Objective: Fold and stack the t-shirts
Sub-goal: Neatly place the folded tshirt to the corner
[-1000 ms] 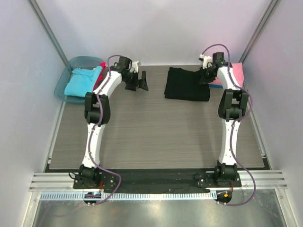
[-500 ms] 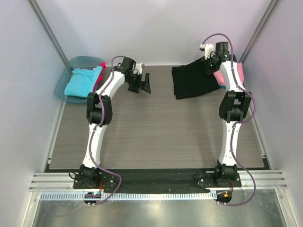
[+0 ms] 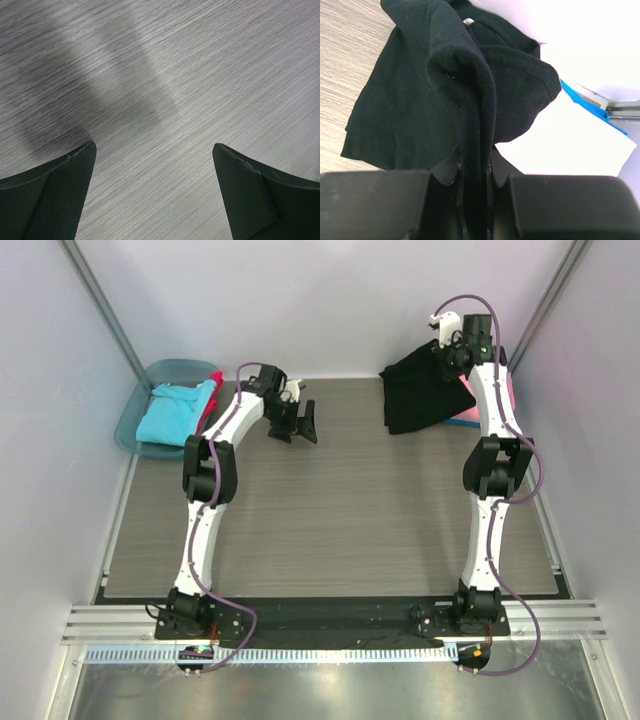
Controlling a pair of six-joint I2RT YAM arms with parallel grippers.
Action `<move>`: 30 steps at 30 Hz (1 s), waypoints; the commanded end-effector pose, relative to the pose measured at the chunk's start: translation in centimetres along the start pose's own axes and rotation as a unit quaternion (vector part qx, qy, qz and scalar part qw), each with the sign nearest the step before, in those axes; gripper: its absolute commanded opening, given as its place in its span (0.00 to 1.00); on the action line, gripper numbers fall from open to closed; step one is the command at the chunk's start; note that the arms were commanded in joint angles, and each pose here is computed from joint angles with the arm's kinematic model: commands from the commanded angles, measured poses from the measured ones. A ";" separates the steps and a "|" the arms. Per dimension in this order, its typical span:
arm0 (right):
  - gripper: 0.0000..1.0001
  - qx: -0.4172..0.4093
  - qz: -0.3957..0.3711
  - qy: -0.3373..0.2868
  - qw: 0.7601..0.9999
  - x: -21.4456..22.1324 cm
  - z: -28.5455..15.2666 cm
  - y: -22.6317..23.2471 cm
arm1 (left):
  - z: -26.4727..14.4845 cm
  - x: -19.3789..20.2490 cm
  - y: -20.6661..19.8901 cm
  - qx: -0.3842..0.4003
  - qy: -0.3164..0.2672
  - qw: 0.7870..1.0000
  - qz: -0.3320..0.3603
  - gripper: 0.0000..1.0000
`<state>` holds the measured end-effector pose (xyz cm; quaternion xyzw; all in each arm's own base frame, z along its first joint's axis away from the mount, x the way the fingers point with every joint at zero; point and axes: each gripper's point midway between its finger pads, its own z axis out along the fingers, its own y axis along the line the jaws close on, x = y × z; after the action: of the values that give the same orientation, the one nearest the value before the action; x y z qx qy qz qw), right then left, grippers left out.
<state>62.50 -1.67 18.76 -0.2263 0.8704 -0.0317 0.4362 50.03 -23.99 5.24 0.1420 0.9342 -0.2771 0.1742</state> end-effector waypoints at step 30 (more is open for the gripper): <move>0.01 0.119 0.000 -0.128 0.985 -8.6 -12.1 -8.1 | 1.9 0.3 -2.3 0.037 0.004 0.999 0.005 1.00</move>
<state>61.42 -6.44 24.22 -0.1855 0.8586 -0.0671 0.4732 49.42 -26.03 5.02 0.1492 0.9283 -0.2965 0.1676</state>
